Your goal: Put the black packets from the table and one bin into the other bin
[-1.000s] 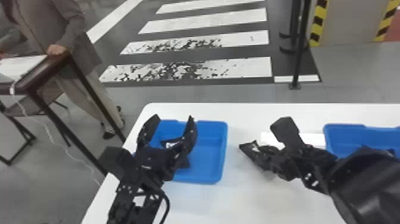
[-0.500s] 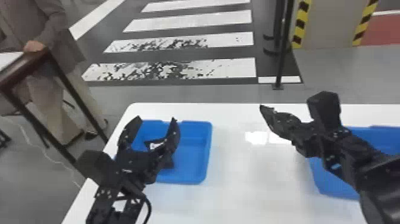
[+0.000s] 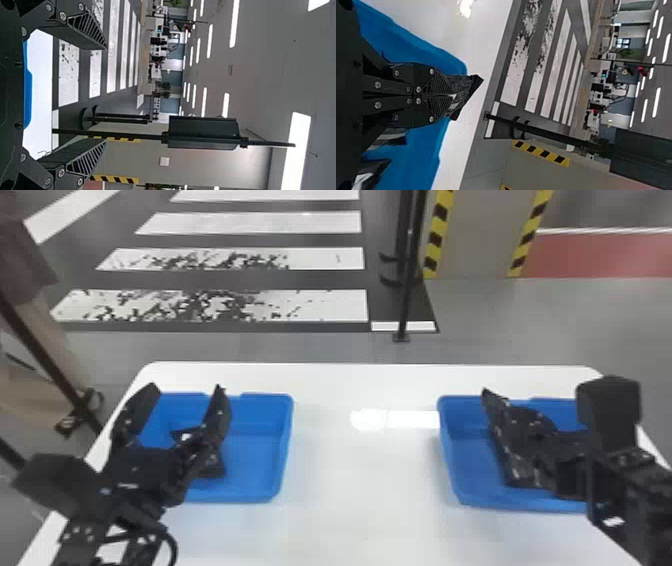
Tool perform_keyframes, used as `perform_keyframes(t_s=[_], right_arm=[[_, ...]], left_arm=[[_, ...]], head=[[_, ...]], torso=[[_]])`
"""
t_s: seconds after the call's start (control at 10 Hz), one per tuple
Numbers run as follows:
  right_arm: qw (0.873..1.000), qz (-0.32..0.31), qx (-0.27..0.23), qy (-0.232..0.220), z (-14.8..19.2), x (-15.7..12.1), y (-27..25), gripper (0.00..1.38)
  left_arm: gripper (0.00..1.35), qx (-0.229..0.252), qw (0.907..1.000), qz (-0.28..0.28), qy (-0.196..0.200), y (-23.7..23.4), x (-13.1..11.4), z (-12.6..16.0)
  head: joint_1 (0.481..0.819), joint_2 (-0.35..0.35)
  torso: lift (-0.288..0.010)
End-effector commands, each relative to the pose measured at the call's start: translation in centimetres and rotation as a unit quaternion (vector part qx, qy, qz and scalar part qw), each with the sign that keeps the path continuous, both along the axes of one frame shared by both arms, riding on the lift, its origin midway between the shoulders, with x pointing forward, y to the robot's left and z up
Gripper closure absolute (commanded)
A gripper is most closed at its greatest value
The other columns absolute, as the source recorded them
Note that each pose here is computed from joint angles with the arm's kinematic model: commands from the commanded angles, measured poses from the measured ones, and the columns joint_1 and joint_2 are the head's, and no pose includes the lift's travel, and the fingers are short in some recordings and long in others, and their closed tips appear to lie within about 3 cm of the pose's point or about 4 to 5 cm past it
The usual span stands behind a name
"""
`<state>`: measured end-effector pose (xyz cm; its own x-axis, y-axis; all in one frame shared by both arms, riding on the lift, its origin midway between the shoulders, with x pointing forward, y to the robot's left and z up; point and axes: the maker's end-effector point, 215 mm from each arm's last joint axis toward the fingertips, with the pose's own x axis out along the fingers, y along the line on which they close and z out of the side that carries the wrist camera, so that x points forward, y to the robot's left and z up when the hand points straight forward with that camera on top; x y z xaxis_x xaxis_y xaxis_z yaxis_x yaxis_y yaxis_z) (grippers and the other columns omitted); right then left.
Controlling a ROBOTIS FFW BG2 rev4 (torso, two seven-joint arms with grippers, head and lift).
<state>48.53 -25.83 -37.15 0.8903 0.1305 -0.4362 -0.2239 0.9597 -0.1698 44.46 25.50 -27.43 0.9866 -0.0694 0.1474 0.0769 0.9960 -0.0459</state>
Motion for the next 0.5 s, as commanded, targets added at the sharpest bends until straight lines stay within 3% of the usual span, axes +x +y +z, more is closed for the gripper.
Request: perform_keyframes(t_s=[0.0, 0.1, 0.2, 0.3, 0.4], right_arm=[[1.0, -0.018, -0.009, 0.016, -2.1, -0.7, -2.3, 1.07], [1.0, -0.02, -0.009, 0.016, -3.3, -0.2, -3.6, 0.8], [1.0, -0.021, -0.006, 0.008, -3.6, 0.0, -4.9, 0.37], [1.0, -0.021, -0.004, -0.014, -2.7, -0.4, -6.0, 0.07], [0.999, -0.025, 0.0, -0.044, -1.3, -1.4, -6.9, 0.08]], left_arm=[[0.21, 0.003, 0.9998, 0.004, -0.017, 0.3, -0.3, 0.9], [0.21, 0.004, 0.9998, 0.003, -0.019, 0.1, -0.2, 1.1], [0.21, 0.004, 0.9998, 0.001, -0.019, -0.2, -0.2, 1.1], [0.21, 0.006, 0.9998, 0.0, -0.016, -0.3, -0.1, 1.0], [0.21, 0.004, 0.9999, -0.001, -0.009, -0.3, 0.0, 0.6]], head=[[0.695, 0.004], [0.695, -0.015], [0.695, -0.031], [0.695, -0.048], [0.695, -0.059]], torso=[[-0.11], [-0.11], [-0.11], [-0.11], [-0.11]])
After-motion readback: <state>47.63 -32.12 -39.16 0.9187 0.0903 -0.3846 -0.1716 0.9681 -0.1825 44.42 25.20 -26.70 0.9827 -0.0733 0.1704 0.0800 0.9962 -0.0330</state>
